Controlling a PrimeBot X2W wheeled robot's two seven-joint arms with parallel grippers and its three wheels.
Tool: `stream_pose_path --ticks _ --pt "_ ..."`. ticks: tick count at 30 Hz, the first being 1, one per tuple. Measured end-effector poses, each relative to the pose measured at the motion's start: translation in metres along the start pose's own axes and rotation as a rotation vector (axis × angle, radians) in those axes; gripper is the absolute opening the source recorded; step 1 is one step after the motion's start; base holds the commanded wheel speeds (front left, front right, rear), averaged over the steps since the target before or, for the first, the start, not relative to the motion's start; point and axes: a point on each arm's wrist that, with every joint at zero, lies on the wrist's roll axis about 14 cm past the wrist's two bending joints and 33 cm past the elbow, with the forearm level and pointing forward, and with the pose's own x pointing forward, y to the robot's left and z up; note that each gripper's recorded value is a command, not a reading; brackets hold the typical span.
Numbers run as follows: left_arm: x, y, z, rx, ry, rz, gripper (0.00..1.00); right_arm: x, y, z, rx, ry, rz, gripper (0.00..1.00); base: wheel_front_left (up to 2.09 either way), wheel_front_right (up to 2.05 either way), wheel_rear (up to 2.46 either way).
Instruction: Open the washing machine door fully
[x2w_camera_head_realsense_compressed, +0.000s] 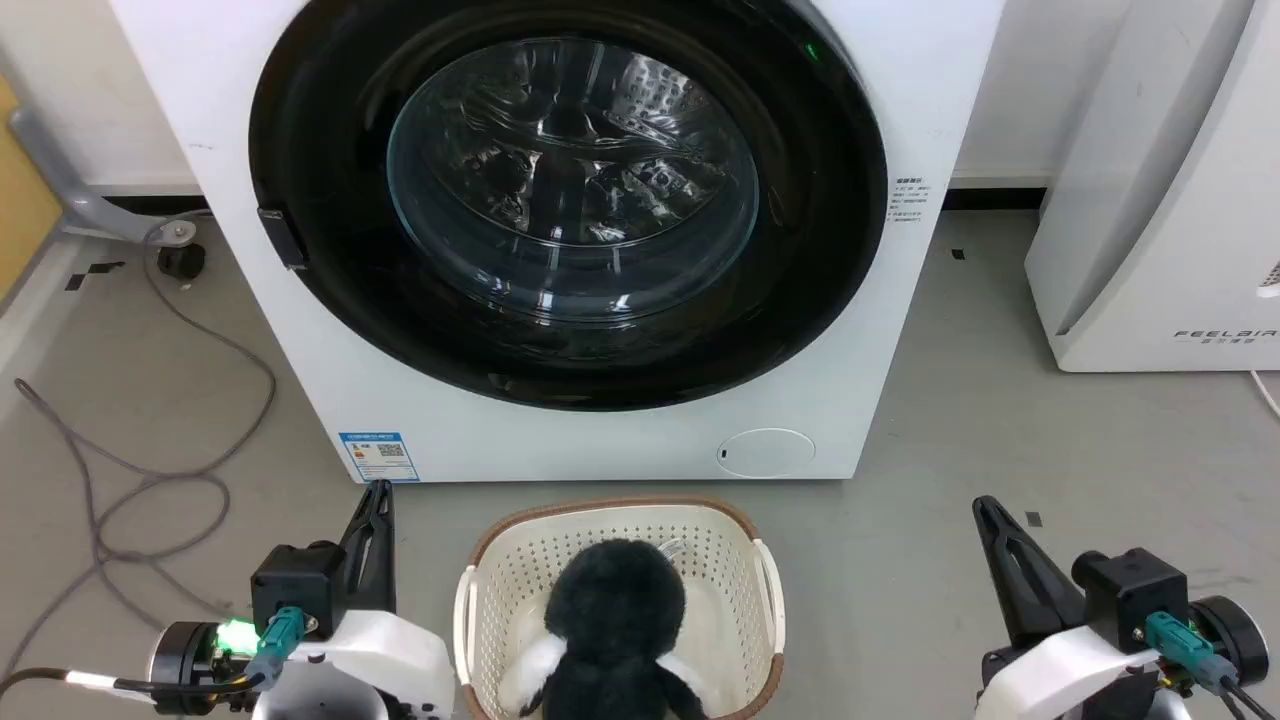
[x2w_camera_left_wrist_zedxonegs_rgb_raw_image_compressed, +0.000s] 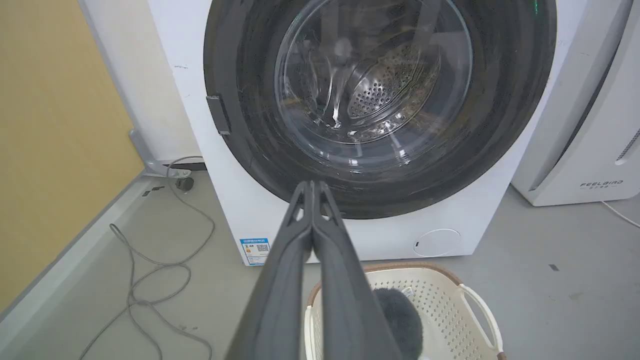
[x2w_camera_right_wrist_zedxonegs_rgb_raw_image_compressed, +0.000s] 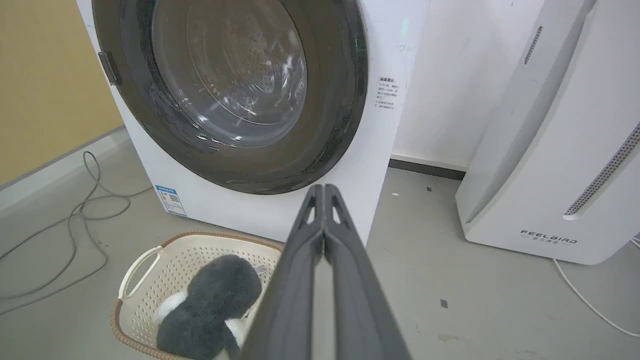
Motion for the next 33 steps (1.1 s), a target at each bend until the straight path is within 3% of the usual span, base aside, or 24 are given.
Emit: stream_pose_path --ticks 22,23,33 --pt "0.0 0.0001 -0.0001 0.0 0.0 0.0 0.0 0.0 -0.0001 -0.0001 0.0 0.0 0.0 0.0 0.0 0.0 0.0" --pt "0.0001 0.0 -0.0002 0.0 0.0 0.0 1.0 -0.0001 0.0002 -0.0002 0.0 0.001 0.0 1.0 0.0 0.0 0.0" --pt "0.0003 -0.0003 0.0009 -0.002 -0.009 0.005 1.0 0.0002 -0.0017 0.0037 0.028 -0.02 -0.005 1.0 0.0 0.0 0.0"
